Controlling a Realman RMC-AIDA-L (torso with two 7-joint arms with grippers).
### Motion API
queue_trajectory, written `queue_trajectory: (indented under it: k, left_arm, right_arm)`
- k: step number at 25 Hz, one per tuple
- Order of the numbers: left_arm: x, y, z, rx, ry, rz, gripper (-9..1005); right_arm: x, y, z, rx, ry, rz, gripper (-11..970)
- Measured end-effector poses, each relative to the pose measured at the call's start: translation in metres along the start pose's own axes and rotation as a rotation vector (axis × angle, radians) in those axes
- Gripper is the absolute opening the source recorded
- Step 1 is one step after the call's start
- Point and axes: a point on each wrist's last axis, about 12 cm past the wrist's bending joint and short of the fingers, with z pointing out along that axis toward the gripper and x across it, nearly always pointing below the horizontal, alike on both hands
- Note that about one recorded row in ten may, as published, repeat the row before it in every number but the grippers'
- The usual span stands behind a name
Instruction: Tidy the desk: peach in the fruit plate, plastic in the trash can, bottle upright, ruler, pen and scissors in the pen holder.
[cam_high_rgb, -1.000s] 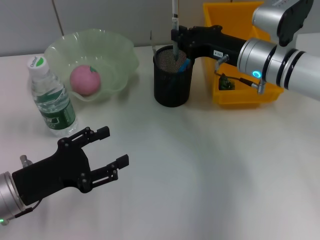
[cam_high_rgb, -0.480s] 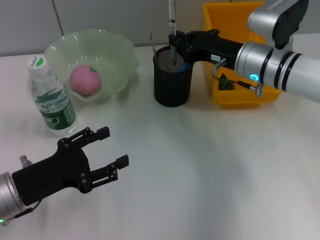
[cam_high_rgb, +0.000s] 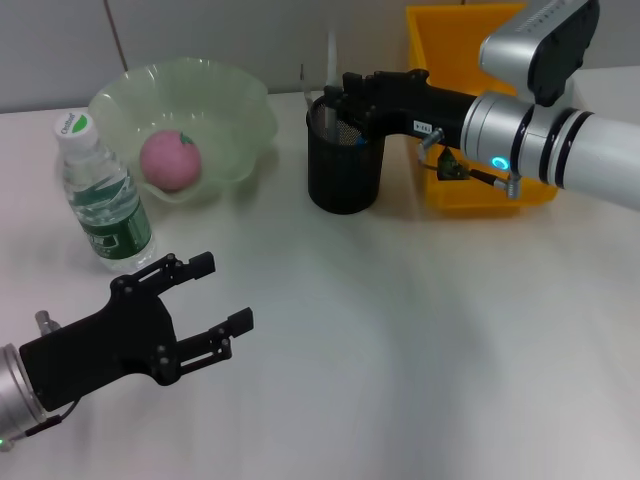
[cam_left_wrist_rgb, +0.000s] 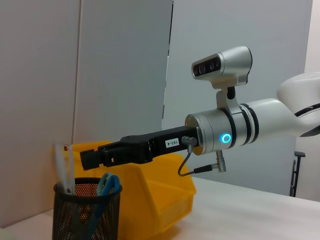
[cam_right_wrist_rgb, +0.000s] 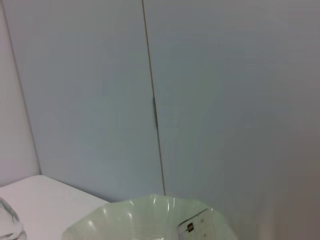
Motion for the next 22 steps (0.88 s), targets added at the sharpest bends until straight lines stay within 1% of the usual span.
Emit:
queue_trajectory:
  k: [3,9,14,16,18,19,20,21,22]
  left_arm:
    - [0.000,0.000,-0.001,-0.003,-0.001,0.001,800]
    - [0.000,0.001,-0.003,-0.016,-0.004,0.005,800]
    - [-0.001,0.002,-0.004,-0.016,-0.004,0.005,800]
    - [-0.001,0.002,-0.004,-0.017,-0.005,0.005,800]
    - [-0.001,0.002,-0.004,-0.017,-0.005,0.005,800]
    - [-0.001,0.002,-0.005,-0.019,-0.006,0.004,800]
    - [-0.001,0.002,-0.005,-0.019,-0.006,0.004,800]
    - [-0.001,0.002,-0.005,-0.019,-0.006,0.004,800]
    - [-0.001,0.002,-0.005,-0.020,-0.006,0.003,800]
  right_arm:
    - [0.000,0.000,0.000,0.001,0.000,0.006,169]
    - [0.000,-0.001,0.000,0.002,-0.002,0.013,398]
    - [-0.003,-0.001,-0.001,-0.004,-0.016,0.022,632]
    - [-0.006,-0.001,-0.004,-0.009,-0.044,0.040,650]
    - [-0.012,-0.004,-0.010,-0.017,-0.103,0.080,668]
    - [-0.016,-0.006,-0.014,-0.015,-0.137,0.100,677]
    - [-0.024,-0.010,-0.026,-0.019,-0.205,0.141,686]
    - [-0.024,-0.010,-0.026,-0.019,-0.205,0.141,686]
    - [-0.029,-0.012,-0.032,-0.021,-0.237,0.156,687]
